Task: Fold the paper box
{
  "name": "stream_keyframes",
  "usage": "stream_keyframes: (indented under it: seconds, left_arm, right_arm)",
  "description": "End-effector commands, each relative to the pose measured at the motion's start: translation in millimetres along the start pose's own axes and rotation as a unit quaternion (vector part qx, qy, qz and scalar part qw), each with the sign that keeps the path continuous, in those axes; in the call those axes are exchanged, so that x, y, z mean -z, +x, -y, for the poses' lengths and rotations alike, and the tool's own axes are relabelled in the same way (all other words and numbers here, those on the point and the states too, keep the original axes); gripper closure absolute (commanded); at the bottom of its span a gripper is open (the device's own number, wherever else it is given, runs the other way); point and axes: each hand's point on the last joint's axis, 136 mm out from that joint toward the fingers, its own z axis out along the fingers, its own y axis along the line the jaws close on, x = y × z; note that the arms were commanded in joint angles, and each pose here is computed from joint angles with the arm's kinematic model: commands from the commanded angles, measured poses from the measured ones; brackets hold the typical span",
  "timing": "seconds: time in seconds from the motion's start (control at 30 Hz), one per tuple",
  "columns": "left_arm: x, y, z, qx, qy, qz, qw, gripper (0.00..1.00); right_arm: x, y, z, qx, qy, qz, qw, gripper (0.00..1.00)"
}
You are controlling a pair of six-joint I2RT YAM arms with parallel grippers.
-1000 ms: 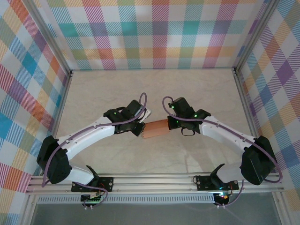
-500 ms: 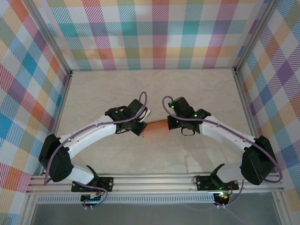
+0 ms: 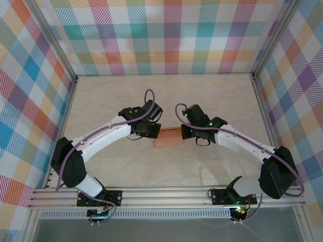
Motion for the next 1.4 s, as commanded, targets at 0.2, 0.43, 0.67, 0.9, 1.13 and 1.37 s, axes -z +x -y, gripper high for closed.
stream_keyframes:
  seconds: [0.2,0.43,0.67,0.9,1.13,1.37]
  left_arm:
    - [2,-9,16,0.104,0.054,-0.042,0.992,1.0]
    - [-2,-9,10,0.12,0.045,-0.05,0.99,1.0]
    - [-13,2,-3,0.112,0.027,-0.043,0.992,1.0]
    - [-29,1,-3,0.087,0.047,0.013,0.995,1.0]
    - [-47,11,-8,0.061,0.031,0.021,0.997,1.0]
    - [-50,14,-10,0.036,0.004,0.019,0.999,1.0]
  right_arm:
    - [1,-5,-13,0.0,-0.022,-0.002,1.0,1.0]
    - [-1,-4,-14,0.0,-0.021,-0.005,1.0,1.0]
    - [0,-2,-12,-0.004,-0.022,0.0,1.0,1.0]
    - [-12,3,-12,0.008,-0.042,0.046,0.998,1.0]
    - [-28,18,-11,0.035,-0.048,0.074,0.995,1.0]
    - [13,-7,-22,0.059,-0.078,0.131,0.987,0.41]
